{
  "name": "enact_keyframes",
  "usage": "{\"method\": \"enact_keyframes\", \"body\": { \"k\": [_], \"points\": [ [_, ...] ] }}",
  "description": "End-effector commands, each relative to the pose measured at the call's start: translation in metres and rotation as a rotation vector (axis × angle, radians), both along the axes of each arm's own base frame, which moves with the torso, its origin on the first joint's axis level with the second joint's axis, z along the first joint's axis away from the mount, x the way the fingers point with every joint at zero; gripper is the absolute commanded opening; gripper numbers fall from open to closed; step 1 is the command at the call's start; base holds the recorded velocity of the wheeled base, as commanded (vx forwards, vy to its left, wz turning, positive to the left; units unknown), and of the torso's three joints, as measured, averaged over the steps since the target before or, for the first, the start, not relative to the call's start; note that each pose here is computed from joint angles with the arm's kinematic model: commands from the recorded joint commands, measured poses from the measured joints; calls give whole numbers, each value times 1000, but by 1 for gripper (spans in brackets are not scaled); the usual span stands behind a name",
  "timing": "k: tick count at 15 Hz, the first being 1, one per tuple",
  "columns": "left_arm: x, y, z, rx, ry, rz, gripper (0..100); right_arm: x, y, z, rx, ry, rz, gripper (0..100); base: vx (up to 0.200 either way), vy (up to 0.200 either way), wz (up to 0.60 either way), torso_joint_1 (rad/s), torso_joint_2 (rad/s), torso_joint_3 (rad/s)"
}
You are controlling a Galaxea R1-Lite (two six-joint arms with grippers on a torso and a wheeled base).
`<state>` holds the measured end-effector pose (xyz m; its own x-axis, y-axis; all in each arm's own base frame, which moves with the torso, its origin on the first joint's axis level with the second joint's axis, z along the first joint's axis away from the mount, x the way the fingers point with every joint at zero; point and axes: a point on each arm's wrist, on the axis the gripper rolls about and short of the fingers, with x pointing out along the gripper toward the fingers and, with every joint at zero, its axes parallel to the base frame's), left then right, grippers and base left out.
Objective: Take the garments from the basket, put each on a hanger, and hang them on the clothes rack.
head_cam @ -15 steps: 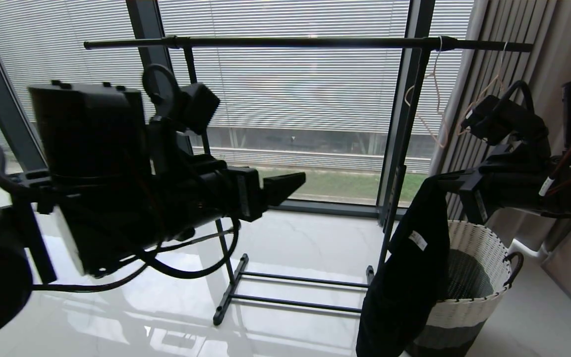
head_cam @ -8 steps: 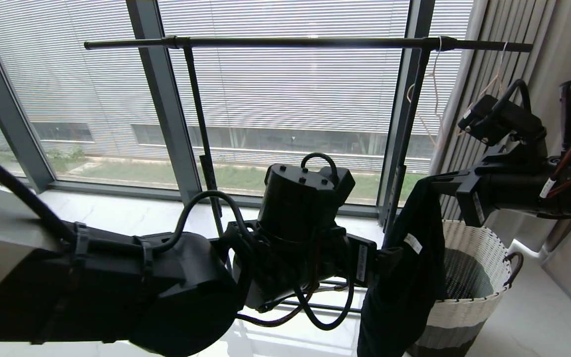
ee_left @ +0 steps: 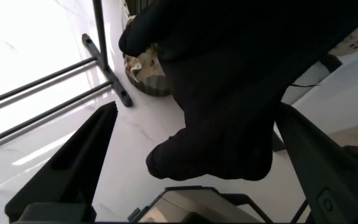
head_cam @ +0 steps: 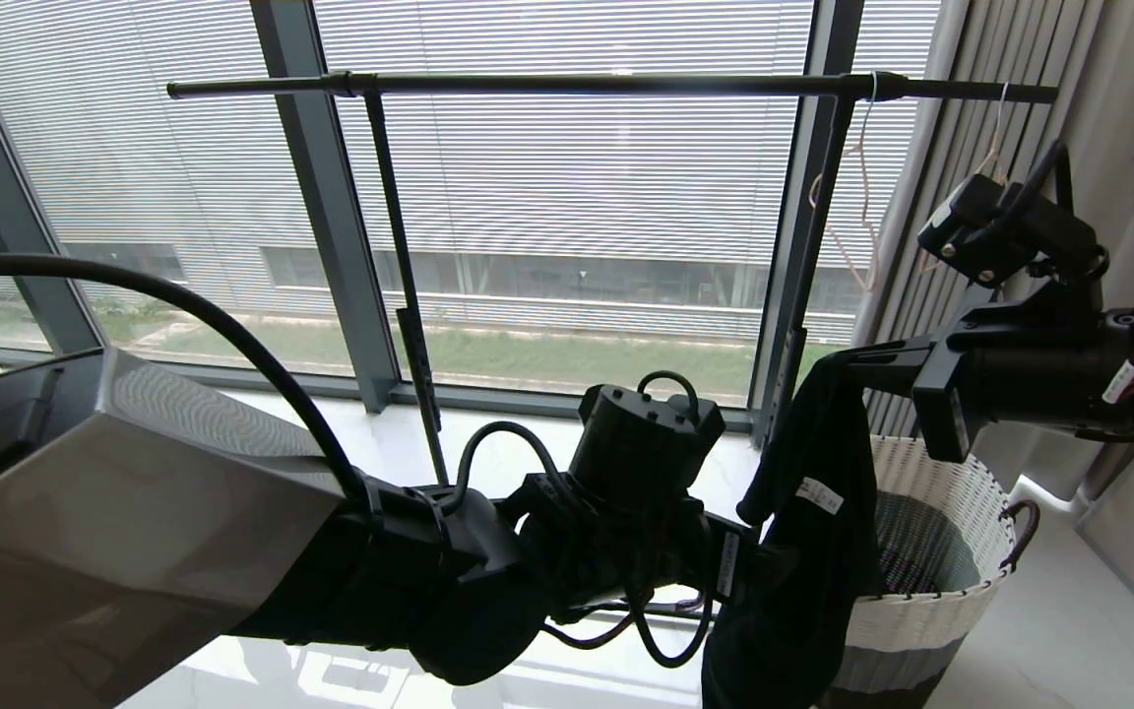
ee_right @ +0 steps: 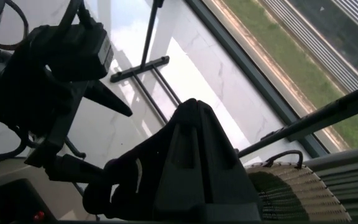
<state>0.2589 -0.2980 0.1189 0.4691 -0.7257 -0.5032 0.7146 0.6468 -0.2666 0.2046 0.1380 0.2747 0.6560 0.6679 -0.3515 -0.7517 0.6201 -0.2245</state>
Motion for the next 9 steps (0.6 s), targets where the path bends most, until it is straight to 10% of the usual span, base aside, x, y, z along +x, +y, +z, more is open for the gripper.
{"method": "enact_keyframes", "body": {
  "k": [1, 5, 6, 9],
  "points": [
    [7, 3, -14, 28, 24, 21, 100, -4, 1, 1, 3, -4, 11, 0, 0, 0, 0, 0, 0, 0],
    [12, 9, -22, 46, 41, 39, 100, -6, 3, 2, 5, -7, 24, 0, 0, 0, 0, 0, 0, 0],
    [11, 9, -24, 51, 47, 38, 0, -6, 3, 2, 4, -6, 24, 0, 0, 0, 0, 0, 0, 0],
    [11, 8, -26, 54, 51, 37, 0, -6, 3, 2, 4, -6, 24, 0, 0, 0, 0, 0, 0, 0]
  ]
}}
